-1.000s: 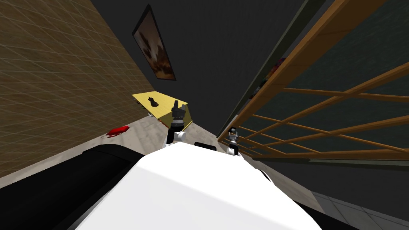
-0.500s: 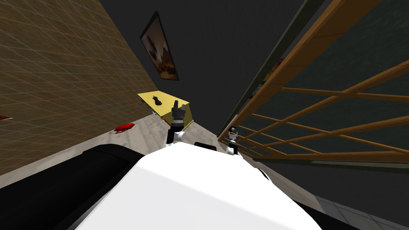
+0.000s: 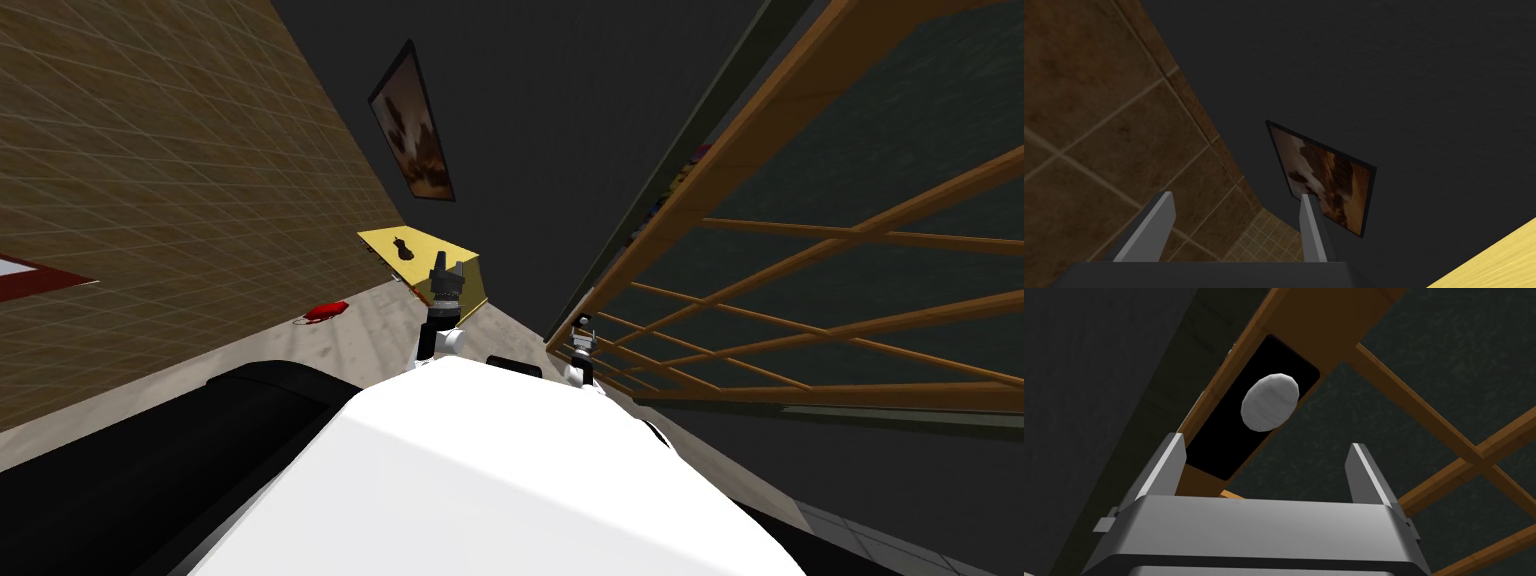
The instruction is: Pull the door open
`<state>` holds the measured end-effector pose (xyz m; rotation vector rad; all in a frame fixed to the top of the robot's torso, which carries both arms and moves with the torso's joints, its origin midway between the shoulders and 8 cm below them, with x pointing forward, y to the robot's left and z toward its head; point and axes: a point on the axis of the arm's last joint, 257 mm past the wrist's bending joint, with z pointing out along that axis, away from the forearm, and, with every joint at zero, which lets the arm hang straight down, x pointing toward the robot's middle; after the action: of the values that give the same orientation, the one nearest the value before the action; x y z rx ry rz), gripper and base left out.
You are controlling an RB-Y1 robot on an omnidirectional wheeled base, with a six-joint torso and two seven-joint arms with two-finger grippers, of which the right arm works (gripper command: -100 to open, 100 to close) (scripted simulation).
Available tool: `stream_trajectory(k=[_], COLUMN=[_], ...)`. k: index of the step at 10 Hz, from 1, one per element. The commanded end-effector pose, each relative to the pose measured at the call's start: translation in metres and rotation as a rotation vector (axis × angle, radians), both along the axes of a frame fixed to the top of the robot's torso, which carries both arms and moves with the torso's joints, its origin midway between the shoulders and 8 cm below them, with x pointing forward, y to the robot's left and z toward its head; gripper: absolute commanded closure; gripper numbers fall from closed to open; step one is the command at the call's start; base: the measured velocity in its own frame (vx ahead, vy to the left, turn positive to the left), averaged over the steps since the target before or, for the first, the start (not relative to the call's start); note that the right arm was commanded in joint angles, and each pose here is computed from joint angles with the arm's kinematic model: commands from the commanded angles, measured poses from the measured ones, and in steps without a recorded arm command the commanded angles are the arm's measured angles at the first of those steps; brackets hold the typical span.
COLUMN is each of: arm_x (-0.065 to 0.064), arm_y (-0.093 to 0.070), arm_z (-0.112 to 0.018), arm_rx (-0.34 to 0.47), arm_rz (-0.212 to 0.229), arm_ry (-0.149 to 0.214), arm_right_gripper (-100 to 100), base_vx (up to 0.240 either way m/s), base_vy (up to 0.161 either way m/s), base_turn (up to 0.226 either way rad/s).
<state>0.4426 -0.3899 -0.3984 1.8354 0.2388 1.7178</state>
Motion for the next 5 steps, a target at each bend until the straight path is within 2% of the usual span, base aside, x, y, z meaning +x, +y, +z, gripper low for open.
stream_trajectory(k=[1, 2, 4, 5], arm_x=[0.0013, 0.0013, 0.0034, 0.0034], arm_y=[0.0003, 0.0003, 0.0011, 0.0011], arm_z=[0.0, 0.0, -0.0001, -0.0001], arm_rx=[0.065, 0.07, 0.161, 0.172], arm_rz=[-0.009, -0.009, -0.025, -0.024], arm_ry=[-0.019, -0.021, -0.048, -0.052], arm_right_gripper=[-100, -100, -100, -100], base_vx=[-0.074, -0.054, -0.058, -0.062], base_vy=[-0.023, -0.022, -0.028, -0.022], base_turn=[0.08, 0.036, 0.084, 0.037])
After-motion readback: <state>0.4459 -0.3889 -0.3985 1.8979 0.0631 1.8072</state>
